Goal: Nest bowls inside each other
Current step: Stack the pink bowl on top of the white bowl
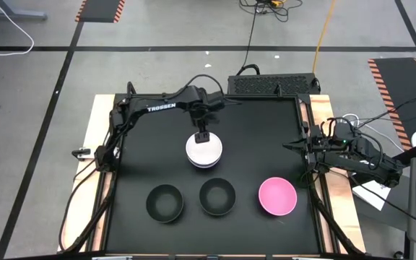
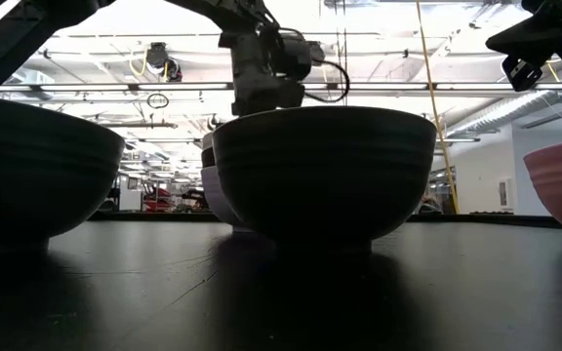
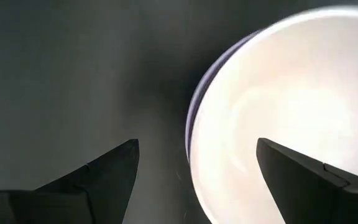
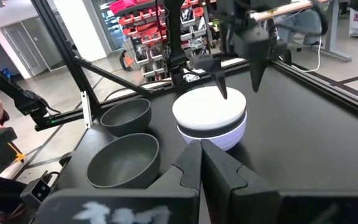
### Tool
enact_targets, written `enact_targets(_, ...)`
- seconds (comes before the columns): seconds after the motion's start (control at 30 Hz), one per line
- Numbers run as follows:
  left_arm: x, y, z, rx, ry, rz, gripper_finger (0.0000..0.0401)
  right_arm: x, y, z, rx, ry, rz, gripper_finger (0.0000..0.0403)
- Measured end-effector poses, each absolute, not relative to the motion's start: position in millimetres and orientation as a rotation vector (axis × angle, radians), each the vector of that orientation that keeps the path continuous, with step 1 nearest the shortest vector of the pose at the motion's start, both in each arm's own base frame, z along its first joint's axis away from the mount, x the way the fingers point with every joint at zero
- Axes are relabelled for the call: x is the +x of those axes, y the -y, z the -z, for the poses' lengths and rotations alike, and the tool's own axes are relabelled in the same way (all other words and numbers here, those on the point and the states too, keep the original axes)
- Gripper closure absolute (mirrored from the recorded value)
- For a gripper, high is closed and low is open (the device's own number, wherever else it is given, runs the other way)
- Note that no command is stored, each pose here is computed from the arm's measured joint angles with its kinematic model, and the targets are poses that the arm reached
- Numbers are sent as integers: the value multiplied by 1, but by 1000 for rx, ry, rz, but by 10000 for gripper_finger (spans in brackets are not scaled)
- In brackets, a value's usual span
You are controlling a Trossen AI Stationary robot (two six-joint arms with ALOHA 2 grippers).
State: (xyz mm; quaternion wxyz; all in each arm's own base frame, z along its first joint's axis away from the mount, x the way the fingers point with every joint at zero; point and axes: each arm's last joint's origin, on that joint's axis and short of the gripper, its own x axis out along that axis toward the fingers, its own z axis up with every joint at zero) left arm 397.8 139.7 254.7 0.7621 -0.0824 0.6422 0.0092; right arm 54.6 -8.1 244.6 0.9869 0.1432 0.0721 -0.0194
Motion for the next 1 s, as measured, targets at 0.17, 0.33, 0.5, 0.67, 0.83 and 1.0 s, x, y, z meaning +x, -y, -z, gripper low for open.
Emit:
enact_targets(0.17,396,-139,-273,-180,-1391,-23,73,55,8,-245,287,-144,39,403)
enact_targets(0.33,393,-137,-293,-177,-1385,-23,73,55,8,-245,288,-144,39,403)
enact_targets(0.5,389,-133,-321,-157,-1295,54,73,55,8,-245,287,-144,39,403)
enact_targets(0.67,372,-122,-372,-148,-1035,162,73,55,8,-245,289,-144,38,403)
enact_targets(0.83,343,-101,-419,-49,-786,174,73,55,8,-245,290,-145,38,403)
enact_targets(1.0,308,-77,-437,43,-612,160,73,55,8,-245,290,-144,38,403)
